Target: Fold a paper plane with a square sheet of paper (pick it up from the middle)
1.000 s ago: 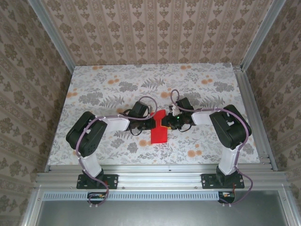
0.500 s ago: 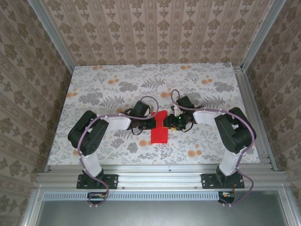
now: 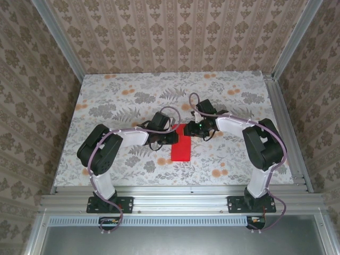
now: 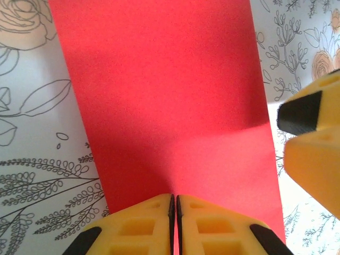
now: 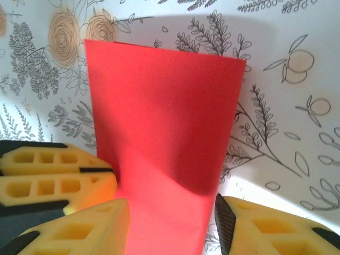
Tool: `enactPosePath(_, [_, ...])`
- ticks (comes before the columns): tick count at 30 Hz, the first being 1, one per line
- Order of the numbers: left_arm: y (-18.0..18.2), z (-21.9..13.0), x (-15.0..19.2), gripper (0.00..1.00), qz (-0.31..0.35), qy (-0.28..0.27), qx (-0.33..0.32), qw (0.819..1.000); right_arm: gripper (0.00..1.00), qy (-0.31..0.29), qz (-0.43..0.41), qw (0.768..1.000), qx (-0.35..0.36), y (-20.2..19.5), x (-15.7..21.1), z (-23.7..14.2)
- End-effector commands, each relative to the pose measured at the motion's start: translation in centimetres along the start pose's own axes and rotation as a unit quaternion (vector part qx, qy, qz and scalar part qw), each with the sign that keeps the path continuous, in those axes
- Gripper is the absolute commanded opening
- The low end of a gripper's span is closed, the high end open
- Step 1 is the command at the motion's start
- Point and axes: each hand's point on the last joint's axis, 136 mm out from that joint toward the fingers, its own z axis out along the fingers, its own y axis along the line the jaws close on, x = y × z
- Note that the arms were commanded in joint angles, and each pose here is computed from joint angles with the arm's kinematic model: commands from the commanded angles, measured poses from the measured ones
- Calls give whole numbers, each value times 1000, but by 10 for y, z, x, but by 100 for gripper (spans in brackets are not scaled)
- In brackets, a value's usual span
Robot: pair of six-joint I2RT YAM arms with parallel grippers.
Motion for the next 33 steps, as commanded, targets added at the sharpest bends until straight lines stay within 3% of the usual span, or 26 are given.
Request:
enactPosePath(1, [-4, 6, 6, 13, 16, 18, 9, 1000, 49, 23, -6, 999, 37, -16, 3, 7])
enactPosePath(8, [-9, 6, 4, 13, 17, 17, 19, 1000, 43, 35, -14, 997, 67, -27, 5, 11])
enactPosePath(19, [-22, -7, -4, 21, 28, 9, 33, 999, 25, 39, -11, 996, 80, -38, 11, 18])
enactPosePath(33, [-14, -27, -15, 27, 29, -10, 10, 999, 25, 38, -24, 996, 75, -38, 14, 16])
